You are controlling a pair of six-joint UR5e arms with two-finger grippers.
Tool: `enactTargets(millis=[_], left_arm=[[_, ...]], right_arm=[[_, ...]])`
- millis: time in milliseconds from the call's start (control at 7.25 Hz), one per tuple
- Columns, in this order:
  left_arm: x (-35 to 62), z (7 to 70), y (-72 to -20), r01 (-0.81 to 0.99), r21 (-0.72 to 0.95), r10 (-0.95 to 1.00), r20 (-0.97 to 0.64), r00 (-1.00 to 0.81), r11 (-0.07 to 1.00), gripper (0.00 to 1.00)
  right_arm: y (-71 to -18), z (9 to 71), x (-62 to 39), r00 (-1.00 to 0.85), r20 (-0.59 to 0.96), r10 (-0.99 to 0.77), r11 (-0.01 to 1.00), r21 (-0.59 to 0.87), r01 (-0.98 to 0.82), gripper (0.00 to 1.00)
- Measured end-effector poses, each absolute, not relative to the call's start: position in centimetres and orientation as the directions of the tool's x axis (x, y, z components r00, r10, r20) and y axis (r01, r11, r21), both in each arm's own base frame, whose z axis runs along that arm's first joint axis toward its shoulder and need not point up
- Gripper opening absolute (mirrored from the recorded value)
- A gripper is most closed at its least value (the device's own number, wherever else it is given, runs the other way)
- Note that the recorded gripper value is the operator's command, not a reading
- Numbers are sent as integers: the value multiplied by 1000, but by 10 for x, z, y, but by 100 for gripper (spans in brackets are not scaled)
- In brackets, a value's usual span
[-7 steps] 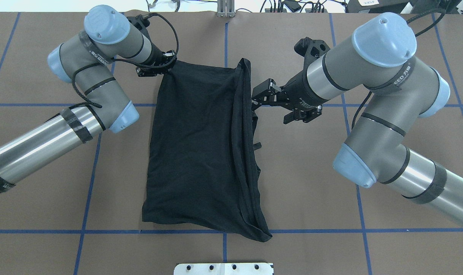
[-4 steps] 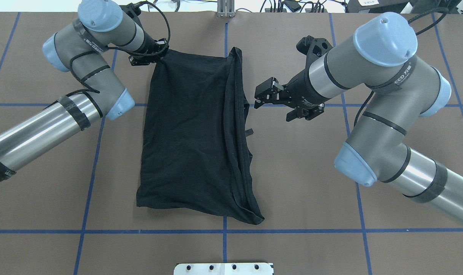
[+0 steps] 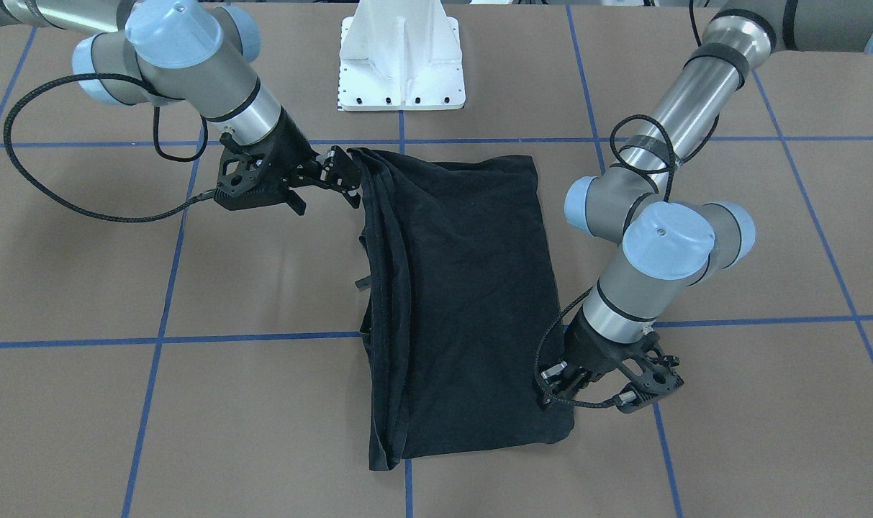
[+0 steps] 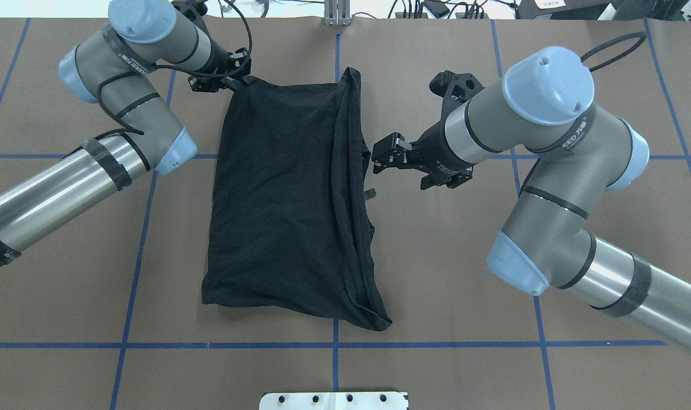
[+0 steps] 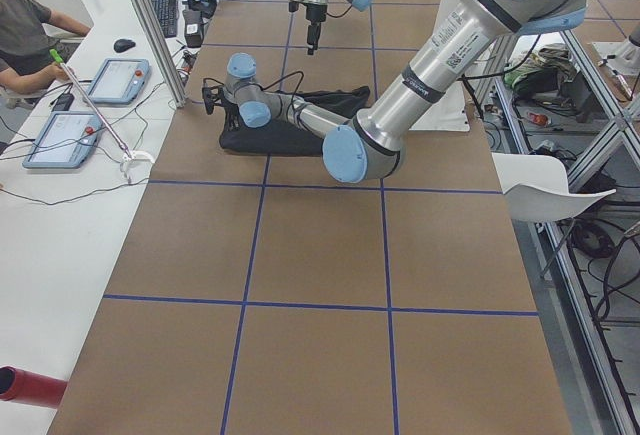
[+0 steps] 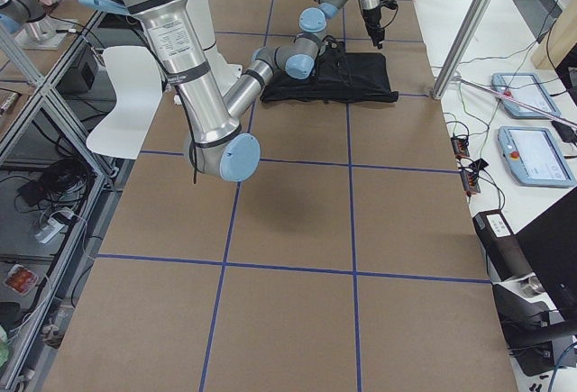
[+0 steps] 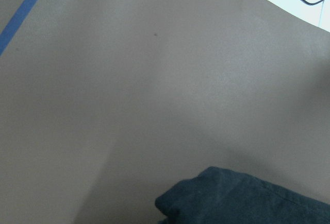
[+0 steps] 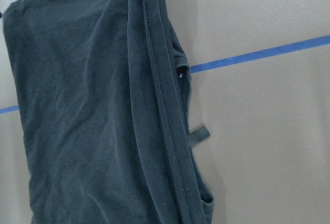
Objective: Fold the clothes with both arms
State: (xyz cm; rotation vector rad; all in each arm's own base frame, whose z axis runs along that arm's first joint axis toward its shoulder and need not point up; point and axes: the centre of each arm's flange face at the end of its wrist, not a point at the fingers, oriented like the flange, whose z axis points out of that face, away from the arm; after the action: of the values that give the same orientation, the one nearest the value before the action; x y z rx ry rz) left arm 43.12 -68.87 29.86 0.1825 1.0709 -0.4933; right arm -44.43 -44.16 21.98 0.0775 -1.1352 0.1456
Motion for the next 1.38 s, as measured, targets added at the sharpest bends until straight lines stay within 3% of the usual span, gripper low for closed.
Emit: enactTargets(millis=[551,689,965,1103,1379], left_arm=[[409,268,-685,480,-69,-260,-903,343,875,100],[406,263,-684,480,-66,-252,-908,335,875,100],[402,256,-682,480,-61,-243,-913,327,875,100],[401,255,-681,480,-61,-242,-914,326,875,100],[400,254,-681,480,-60,-241,-914,325,875,100]], right_arm=[[-421,264,-481,376,924,-71,985,125,-120,96],[-424,283,-491,337,938,-87,983,136,-126,90],[-427,299,-502,298,953,-63,984,109,-140,58],[-428,298,-506,290,956,-48,985,94,-144,48],[-433,294,-523,291,956,-31,987,76,-143,48]])
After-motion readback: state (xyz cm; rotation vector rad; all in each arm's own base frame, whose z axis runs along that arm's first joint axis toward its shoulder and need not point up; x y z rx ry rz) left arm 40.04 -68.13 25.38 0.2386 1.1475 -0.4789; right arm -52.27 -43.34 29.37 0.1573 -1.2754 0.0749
